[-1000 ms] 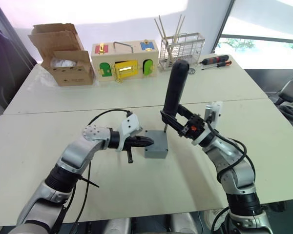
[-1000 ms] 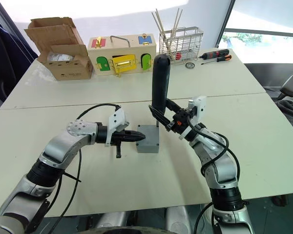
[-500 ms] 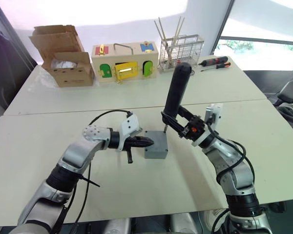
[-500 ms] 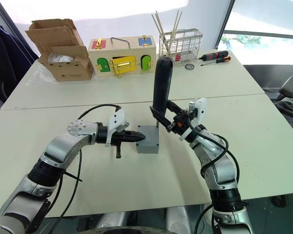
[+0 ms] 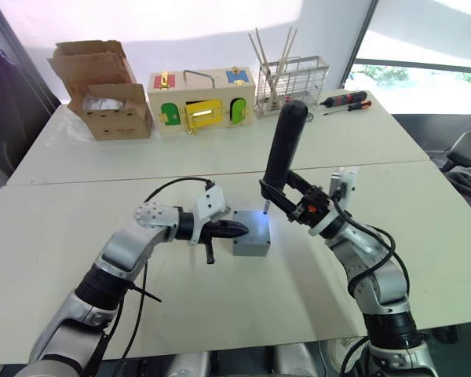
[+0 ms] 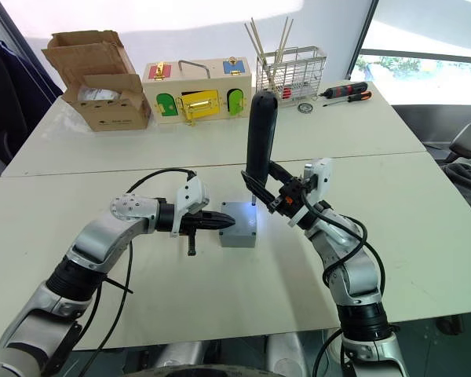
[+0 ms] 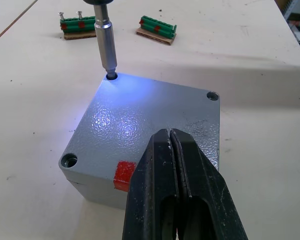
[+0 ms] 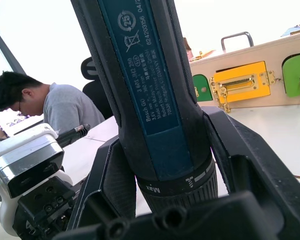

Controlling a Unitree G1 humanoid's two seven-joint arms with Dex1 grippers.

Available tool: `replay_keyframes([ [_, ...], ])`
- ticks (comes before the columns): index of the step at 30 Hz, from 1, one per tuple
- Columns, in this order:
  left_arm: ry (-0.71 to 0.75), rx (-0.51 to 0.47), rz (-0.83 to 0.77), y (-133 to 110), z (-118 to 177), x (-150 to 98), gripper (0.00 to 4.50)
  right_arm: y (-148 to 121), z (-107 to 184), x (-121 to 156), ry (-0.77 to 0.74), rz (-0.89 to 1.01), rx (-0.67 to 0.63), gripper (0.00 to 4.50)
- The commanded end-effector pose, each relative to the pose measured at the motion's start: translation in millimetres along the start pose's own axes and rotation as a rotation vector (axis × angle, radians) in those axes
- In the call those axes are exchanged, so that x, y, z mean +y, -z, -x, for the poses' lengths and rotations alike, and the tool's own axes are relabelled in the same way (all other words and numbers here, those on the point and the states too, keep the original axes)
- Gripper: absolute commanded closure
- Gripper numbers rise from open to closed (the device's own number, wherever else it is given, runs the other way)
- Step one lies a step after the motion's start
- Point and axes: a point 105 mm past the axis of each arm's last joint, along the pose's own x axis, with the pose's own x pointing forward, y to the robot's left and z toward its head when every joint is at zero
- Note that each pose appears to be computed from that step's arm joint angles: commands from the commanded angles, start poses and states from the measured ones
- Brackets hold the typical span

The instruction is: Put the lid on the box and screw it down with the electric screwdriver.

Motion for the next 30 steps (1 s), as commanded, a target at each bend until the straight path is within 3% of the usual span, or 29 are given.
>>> replay_keyframes([
  [1, 0.001, 0.032, 0.024, 9.6, -2.1, -1.3, 4.50, 40.4, 8.5, 0.7, 0.014, -0.074, 0.185, 2.64],
  [8, -0.038, 0.007, 0.059, 11.7, 14.0, 4.5, 4.50, -56.8, -9.6, -7.7, -0.038, 0.040, 0.020, 2.64],
  [14, -0.083, -0.115, 0.077, -22.3, 42.4, 1.8, 4.50, -137.5, -4.0, -36.6, 0.012, 0.008, -0.092, 2.64],
  [16, -0.116, -0.152, 0.081, -33.1, 54.6, 4.1, 4.50, -152.6, -3.1, -48.8, 0.077, -0.076, -0.153, 2.64],
  [20, -0.137, -0.184, 0.058, -50.0, 64.1, 4.3, 4.50, -156.1, 2.8, -69.6, 0.177, -0.185, -0.118, 2.64],
  [22, -0.111, -0.180, 0.036, -54.4, 62.5, -2.2, 4.50, -156.5, 11.7, -84.6, 0.241, -0.197, -0.049, 2.64],
  [24, -0.053, -0.165, 0.013, -56.2, 57.8, -15.0, 4.50, -146.3, 33.1, -113.3, 0.378, -0.180, 0.117, 2.64],
  [30, 0.098, -0.050, -0.103, -44.7, 36.5, -52.7, 4.50, -113.7, 110.5, -162.7, 0.621, -0.104, 0.628, 2.64],
])
